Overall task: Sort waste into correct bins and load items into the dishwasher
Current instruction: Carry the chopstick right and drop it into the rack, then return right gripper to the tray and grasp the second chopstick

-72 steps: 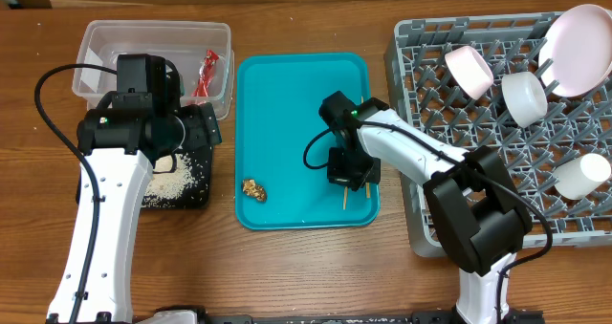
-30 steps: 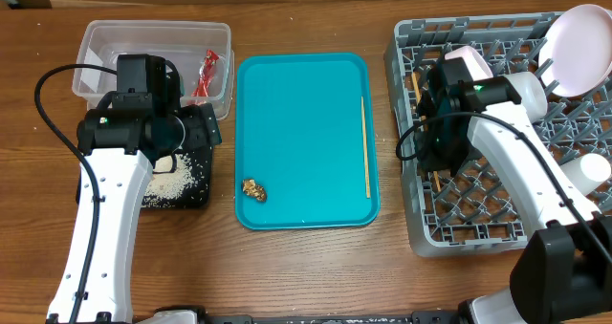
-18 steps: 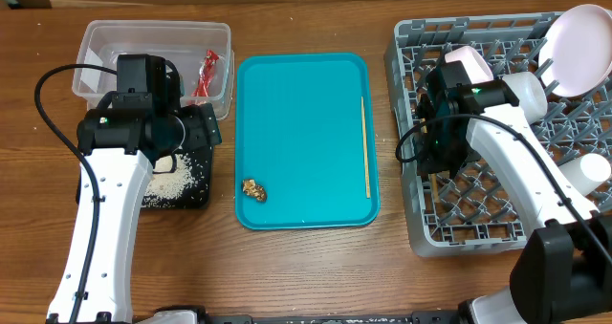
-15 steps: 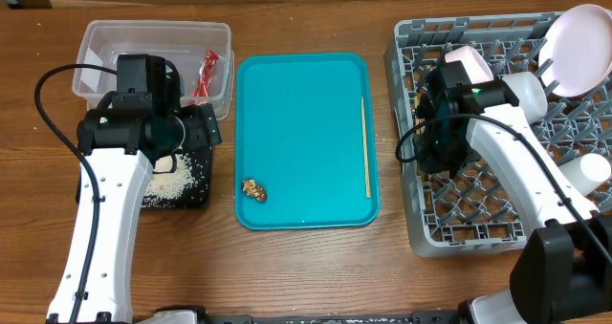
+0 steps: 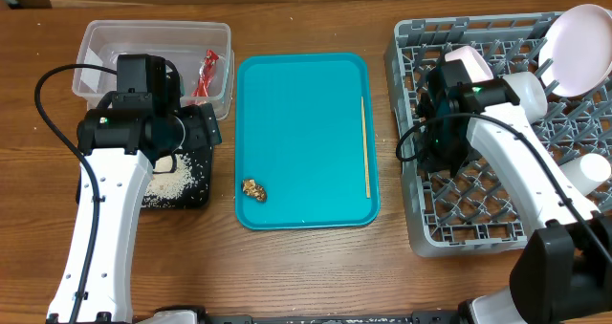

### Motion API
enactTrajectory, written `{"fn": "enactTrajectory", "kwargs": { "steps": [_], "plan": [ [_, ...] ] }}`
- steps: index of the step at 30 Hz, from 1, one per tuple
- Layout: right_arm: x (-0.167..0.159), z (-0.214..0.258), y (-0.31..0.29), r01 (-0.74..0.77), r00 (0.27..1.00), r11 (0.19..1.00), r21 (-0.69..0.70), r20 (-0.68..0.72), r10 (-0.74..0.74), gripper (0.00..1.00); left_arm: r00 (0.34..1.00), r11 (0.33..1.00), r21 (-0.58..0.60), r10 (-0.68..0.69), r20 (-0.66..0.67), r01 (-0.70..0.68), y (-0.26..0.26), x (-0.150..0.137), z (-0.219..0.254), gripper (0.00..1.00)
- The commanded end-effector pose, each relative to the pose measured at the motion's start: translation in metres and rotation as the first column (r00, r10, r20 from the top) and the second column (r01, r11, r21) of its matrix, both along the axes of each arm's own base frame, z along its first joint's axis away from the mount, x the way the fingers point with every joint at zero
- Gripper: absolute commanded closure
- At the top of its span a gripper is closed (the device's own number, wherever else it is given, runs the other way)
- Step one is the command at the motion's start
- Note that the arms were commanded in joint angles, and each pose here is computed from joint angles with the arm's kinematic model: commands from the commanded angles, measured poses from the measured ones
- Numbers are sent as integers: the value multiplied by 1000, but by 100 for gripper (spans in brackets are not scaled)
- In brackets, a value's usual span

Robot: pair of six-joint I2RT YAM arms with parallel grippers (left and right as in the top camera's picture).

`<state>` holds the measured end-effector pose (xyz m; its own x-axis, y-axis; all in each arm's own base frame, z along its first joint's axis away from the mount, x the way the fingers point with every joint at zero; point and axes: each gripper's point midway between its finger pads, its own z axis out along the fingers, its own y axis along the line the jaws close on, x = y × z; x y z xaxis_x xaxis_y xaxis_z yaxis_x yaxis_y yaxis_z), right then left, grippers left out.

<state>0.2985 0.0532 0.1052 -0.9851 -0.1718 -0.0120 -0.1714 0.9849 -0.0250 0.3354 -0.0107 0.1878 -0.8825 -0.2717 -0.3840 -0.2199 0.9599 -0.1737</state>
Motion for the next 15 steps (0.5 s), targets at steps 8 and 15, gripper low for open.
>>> {"fn": "enactTrajectory", "kwargs": {
  "steps": [8, 15],
  "plan": [
    [66, 90, 64, -49, 957, 952, 303, 286, -42, 71, 1000, 1000, -12, 11, 1, -11, -1, 2, 1, 13],
    [72, 49, 120, -152, 965, 945, 289, 249, 79, 61, 1000, 1000, -12, 11, -1, -11, -1, 2, 1, 13]
  ]
}}
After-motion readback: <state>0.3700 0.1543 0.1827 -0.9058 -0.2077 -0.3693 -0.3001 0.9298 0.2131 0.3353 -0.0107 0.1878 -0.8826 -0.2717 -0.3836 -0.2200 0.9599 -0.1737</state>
